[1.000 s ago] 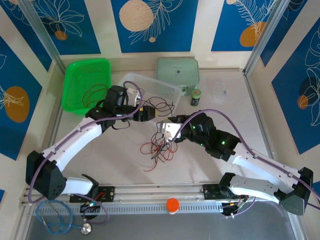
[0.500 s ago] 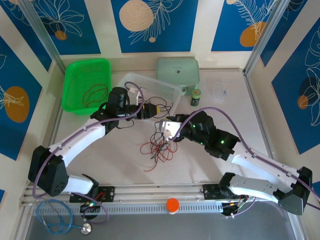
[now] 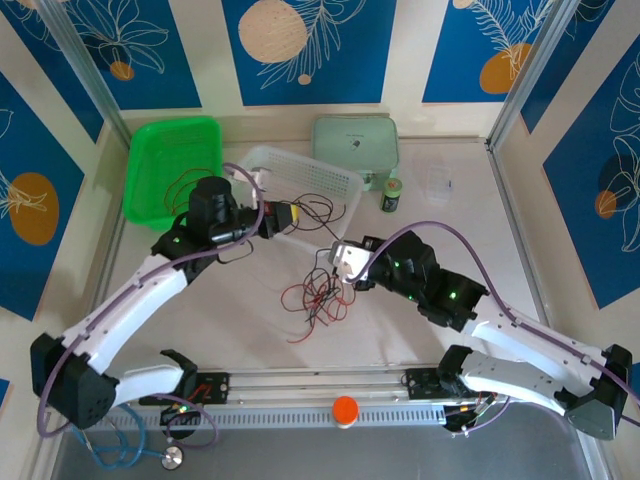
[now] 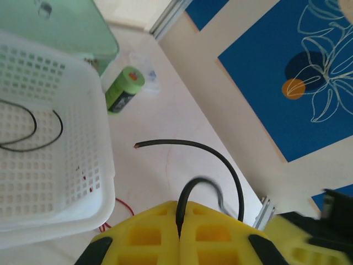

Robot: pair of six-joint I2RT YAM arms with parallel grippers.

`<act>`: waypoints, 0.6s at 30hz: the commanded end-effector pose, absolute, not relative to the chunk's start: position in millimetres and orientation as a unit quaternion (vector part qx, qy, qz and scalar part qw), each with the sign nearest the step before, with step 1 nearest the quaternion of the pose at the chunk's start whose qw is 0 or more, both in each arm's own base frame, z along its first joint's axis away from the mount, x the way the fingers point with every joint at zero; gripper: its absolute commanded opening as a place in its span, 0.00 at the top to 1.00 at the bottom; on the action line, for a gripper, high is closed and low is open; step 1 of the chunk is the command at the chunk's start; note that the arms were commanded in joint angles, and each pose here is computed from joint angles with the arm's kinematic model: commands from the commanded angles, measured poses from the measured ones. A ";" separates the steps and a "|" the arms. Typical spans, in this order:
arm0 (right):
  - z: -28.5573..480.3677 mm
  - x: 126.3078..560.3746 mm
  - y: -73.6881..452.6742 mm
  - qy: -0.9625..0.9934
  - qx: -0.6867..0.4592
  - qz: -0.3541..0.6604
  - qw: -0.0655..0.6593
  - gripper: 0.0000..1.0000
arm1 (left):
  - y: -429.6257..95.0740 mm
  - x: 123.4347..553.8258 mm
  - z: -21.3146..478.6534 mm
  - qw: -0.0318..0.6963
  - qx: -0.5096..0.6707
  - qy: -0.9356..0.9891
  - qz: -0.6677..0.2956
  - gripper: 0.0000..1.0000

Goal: Untangle the cables

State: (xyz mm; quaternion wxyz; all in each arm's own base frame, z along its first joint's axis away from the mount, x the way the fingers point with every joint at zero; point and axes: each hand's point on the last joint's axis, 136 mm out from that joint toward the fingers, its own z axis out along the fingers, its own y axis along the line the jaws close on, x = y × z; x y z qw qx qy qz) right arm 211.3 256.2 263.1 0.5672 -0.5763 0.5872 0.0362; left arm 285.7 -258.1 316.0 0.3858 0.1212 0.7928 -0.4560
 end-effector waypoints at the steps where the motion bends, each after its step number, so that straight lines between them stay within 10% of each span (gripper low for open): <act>1: 252.2 209.5 247.6 0.629 -0.535 0.050 0.562 1.00 | -242.9 289.9 331.6 0.418 0.122 0.796 -0.421 1.00; 9: 231.6 202.4 254.1 0.672 -0.491 0.100 0.546 0.99 | -251.7 288.9 339.7 0.416 0.112 0.773 -0.465 1.00; 14: 242.5 208.7 242.5 0.724 -0.411 0.123 0.540 0.40 | -254.6 288.5 341.6 0.413 0.108 0.766 -0.481 1.00; 18: 272.5 208.3 224.7 0.777 -0.295 0.191 0.522 0.29 | -254.3 287.9 342.6 0.415 0.107 0.764 -0.482 1.00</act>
